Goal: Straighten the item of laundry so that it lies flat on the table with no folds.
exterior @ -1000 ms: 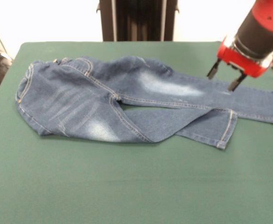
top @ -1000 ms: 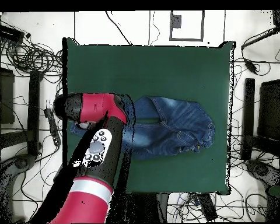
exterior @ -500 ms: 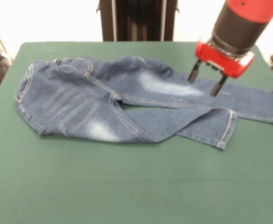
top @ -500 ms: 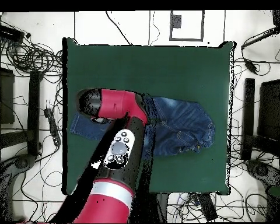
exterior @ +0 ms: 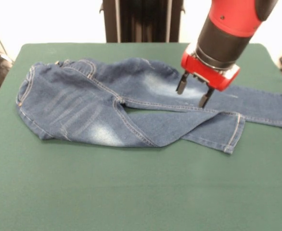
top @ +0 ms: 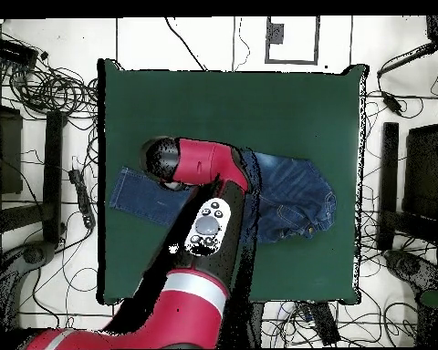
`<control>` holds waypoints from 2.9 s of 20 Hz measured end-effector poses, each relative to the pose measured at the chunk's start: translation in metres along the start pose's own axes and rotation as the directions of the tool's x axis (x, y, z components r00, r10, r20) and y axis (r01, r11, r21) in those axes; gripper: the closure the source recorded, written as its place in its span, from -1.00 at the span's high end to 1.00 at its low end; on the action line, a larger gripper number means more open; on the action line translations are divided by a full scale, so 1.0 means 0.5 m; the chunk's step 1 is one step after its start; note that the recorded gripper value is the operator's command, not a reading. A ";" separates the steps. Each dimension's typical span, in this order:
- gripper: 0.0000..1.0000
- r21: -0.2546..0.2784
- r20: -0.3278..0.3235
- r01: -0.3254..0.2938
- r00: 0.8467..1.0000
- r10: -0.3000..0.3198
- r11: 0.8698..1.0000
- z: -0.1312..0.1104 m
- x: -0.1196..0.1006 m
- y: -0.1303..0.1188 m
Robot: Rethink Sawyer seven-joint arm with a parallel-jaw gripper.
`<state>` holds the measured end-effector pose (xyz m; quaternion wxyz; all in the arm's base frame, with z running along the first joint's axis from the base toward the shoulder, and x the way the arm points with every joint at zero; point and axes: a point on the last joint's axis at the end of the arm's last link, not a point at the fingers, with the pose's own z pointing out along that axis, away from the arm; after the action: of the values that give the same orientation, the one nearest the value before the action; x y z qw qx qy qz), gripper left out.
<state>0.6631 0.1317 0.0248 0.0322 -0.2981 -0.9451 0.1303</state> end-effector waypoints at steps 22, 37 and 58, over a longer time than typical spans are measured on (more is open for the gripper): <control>1.00 -0.019 0.000 0.010 1.000 -0.010 1.000 -0.050 -0.026 0.033; 1.00 -0.034 -0.006 0.020 1.000 -0.020 0.999 -0.048 -0.018 0.052; 1.00 -0.084 0.025 0.041 0.999 -0.039 0.996 -0.011 0.001 0.095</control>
<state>0.6895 0.1707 0.0176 0.0112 -0.2785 -0.9558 0.0931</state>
